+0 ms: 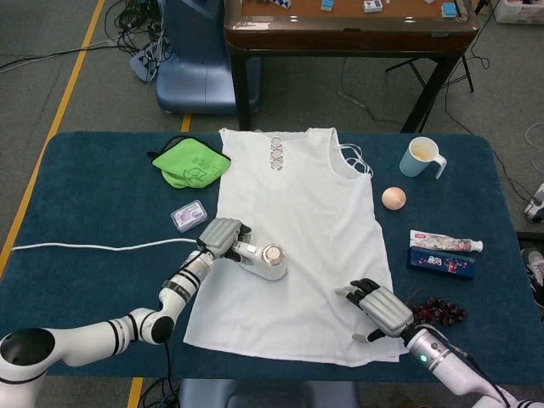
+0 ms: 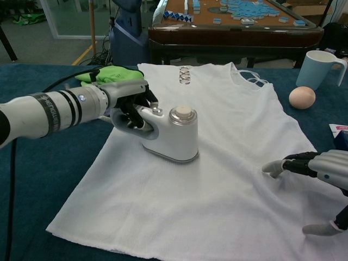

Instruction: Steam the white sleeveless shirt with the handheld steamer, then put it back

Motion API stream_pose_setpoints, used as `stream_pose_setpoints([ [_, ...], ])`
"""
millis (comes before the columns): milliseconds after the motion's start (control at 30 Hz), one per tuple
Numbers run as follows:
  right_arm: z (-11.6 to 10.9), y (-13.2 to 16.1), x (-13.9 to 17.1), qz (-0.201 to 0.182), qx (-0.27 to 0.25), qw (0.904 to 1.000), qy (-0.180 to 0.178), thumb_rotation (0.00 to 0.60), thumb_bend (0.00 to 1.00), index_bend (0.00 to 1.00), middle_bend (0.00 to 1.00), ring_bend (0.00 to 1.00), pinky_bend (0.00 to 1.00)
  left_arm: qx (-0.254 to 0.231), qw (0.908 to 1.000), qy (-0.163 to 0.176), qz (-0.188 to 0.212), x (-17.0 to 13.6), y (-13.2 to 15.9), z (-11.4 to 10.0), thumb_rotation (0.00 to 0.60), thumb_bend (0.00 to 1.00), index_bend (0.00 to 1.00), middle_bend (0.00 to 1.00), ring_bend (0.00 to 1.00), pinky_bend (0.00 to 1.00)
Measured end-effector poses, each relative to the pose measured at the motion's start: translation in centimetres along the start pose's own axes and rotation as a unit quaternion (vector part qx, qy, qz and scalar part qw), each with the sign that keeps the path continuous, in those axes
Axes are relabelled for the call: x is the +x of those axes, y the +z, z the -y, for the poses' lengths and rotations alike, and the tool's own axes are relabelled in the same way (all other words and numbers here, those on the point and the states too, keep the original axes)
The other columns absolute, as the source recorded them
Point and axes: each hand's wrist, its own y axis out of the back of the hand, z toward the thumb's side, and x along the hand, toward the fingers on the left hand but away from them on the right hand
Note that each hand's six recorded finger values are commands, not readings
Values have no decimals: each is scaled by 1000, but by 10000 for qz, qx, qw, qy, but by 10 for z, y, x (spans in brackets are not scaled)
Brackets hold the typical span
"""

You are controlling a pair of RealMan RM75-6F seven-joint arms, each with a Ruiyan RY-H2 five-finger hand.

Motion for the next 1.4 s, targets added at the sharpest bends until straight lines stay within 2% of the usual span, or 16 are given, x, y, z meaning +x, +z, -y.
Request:
stream_pose_setpoints([
  [233, -2, 0, 2, 20, -43, 10000, -53, 483, 0, 119, 204, 125, 129, 348, 9994, 51, -30, 5, -9, 1, 600, 198, 818, 751, 650, 691],
  [467, -8, -2, 2, 43, -83, 9998, -196, 482, 0, 119, 204, 125, 129, 420, 9990, 105, -140, 0, -25, -8, 600, 199, 818, 751, 651, 691],
  [800, -22, -13, -10, 286, -27, 9988, -394, 482, 0, 119, 204, 107, 107, 549, 9978, 143, -337, -13, -50, -20, 600, 199, 818, 751, 651, 691],
  [967, -23, -17, -19, 357, 35, 9988, -326, 475, 0, 119, 188, 88, 77, 657, 9970, 150, -393, -20, -57, -28, 600, 198, 817, 751, 650, 692],
  [1167, -19, -19, -30, 416, 70, 9989, -210, 473, 0, 119, 187, 87, 75, 496, 9979, 262, -320, -22, -47, -39, 600, 199, 816, 751, 650, 692],
  [1400, -16, -18, -35, 429, 64, 9990, -142, 474, 0, 119, 187, 87, 75, 333, 9990, 277, -56, -3, -13, -40, 600, 199, 815, 751, 649, 692],
])
